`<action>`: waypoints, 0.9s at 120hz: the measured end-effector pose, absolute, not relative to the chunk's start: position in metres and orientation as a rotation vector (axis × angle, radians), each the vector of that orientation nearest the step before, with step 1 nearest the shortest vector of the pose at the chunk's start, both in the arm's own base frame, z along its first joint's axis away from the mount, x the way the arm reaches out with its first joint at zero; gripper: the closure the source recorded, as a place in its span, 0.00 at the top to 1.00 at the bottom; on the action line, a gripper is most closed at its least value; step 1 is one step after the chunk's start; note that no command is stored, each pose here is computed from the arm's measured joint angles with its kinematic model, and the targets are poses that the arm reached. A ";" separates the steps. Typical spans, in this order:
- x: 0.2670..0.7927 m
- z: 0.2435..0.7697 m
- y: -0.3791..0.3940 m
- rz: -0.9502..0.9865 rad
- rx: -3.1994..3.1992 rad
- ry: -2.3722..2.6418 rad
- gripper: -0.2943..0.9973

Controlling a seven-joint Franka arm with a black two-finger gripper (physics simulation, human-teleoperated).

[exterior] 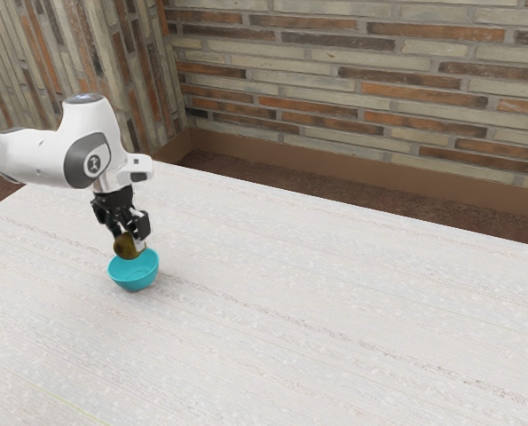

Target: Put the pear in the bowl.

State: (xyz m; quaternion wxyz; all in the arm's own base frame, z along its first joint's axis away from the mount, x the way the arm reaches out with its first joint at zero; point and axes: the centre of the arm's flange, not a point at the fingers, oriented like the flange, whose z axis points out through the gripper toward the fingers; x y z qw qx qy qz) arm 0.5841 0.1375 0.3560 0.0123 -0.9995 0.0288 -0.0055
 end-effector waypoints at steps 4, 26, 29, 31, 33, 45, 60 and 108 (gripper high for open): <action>0.580 0.354 0.142 -0.008 -3.117 0.072 0.55; 0.579 0.352 0.154 -0.007 -3.120 0.028 0.55; 0.584 0.354 0.154 -0.018 -3.119 0.030 0.55; 0.588 0.354 0.154 -0.024 -3.119 0.032 0.55; 0.590 0.355 0.154 -0.030 -3.119 0.034 0.56; 0.597 0.354 0.154 -0.039 -3.124 0.031 0.61; 0.597 0.357 0.155 -0.049 -3.127 0.018 0.68; 0.601 0.552 0.073 -0.375 -3.037 0.153 0.76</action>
